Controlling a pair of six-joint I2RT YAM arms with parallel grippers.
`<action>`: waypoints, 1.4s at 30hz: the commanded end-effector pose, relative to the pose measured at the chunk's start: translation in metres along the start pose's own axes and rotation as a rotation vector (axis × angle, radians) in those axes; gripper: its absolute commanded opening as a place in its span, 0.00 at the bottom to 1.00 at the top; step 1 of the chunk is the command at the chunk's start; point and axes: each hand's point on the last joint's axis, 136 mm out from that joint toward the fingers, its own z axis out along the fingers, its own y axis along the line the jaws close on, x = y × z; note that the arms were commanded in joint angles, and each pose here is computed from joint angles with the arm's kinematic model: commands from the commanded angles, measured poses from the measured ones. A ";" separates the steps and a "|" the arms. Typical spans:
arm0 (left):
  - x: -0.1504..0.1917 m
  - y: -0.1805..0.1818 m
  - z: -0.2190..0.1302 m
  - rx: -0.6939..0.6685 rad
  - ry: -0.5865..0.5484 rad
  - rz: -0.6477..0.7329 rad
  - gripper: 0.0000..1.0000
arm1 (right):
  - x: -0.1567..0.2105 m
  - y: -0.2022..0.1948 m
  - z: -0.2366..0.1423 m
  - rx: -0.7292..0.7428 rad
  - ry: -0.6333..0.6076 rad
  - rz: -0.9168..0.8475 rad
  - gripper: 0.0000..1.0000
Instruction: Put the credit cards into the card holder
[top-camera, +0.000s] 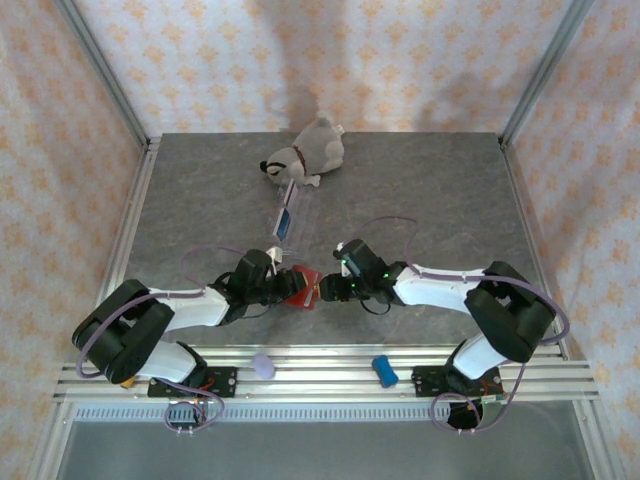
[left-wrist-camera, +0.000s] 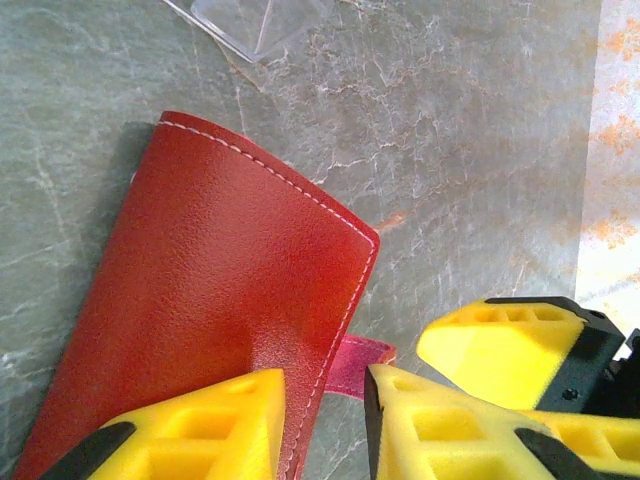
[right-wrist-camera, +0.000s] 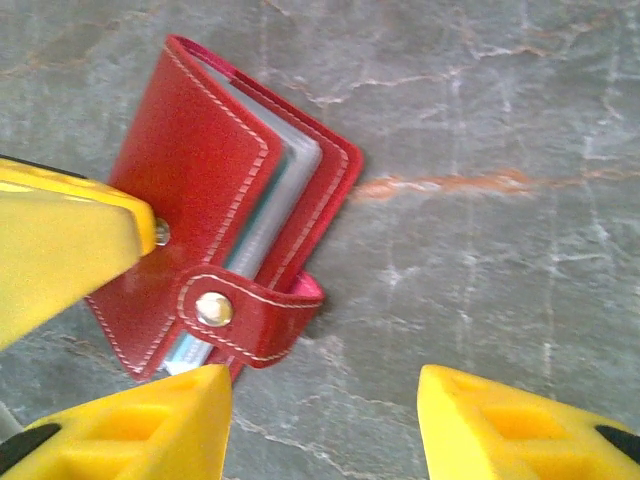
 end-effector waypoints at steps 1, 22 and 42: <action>0.010 0.021 0.002 -0.054 0.023 -0.061 0.30 | -0.014 0.017 0.001 -0.046 -0.049 -0.008 0.53; -0.012 0.037 -0.045 -0.261 -0.106 0.079 0.38 | -0.032 -0.007 0.009 0.204 -0.145 -0.001 0.44; 0.010 0.029 -0.017 -0.183 0.036 0.134 0.36 | -0.024 0.003 0.000 0.113 -0.121 0.048 0.00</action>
